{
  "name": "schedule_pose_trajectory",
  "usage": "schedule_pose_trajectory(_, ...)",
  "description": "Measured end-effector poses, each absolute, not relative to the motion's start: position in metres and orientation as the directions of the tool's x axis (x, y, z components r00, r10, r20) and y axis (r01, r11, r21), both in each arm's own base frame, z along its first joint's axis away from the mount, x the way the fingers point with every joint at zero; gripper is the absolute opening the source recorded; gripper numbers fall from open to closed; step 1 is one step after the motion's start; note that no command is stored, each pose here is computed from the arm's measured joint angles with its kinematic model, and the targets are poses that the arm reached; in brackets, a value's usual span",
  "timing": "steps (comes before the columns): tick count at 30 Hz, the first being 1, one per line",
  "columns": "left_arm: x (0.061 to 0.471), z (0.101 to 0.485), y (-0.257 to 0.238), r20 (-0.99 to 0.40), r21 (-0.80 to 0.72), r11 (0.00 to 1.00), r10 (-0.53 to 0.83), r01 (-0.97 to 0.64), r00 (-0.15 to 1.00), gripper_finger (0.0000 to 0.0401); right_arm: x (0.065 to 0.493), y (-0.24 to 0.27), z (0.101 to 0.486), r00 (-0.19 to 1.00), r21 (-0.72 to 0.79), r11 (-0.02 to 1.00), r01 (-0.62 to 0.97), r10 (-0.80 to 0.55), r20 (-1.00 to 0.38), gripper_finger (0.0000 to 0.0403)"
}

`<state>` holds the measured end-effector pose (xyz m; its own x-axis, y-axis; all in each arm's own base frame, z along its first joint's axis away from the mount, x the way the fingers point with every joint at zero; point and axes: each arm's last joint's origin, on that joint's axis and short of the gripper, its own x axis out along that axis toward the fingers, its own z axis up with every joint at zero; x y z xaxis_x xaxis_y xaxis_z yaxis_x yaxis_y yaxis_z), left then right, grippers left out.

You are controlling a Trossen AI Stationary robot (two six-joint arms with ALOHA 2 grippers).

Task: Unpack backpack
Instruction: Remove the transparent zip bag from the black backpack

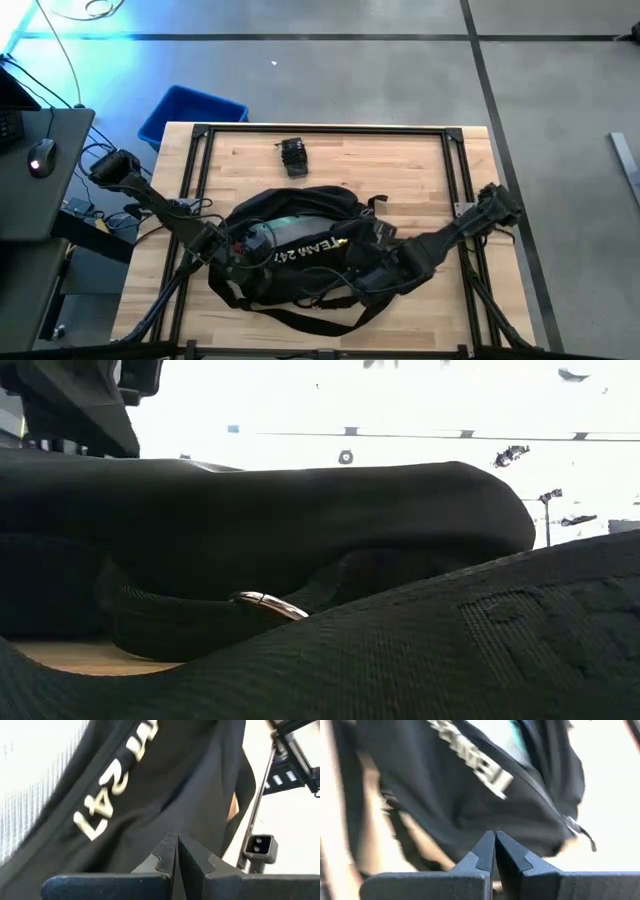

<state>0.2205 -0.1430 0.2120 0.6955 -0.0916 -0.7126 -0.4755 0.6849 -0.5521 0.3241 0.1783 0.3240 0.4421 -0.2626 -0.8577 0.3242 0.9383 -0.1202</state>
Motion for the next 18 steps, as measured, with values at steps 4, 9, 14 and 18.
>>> schedule_pose_trajectory(4, 0.215, 0.24, -0.144, -0.809, -0.418, 0.732, -0.029, -0.539, 0.587, 0.0, 0.353, 0.16, 0.328, 0.538, -0.043, 0.967, 0.249, -0.176, -0.824, 0.0)
schedule_pose_trajectory(9, 0.196, 0.254, -0.141, -0.902, -0.222, 0.78, 0.063, -0.585, 0.426, 0.0, 0.389, 0.128, 0.314, 0.566, -0.044, 0.979, 0.2, -0.152, -0.81, 0.0)
schedule_pose_trajectory(14, 0.18, 0.24, -0.153, -0.937, -0.252, 0.708, -0.009, -0.66, 0.349, 0.0, 0.425, 0.108, 0.307, 0.676, 0.085, 0.993, 0.086, 0.004, -0.736, 0.0)
schedule_pose_trajectory(18, 0.166, 0.232, -0.171, -0.925, -0.321, 0.634, -0.052, -0.704, 0.375, 0.0, 0.437, 0.103, 0.287, 0.645, 0.111, 0.992, 0.063, 0.045, -0.763, 0.0)
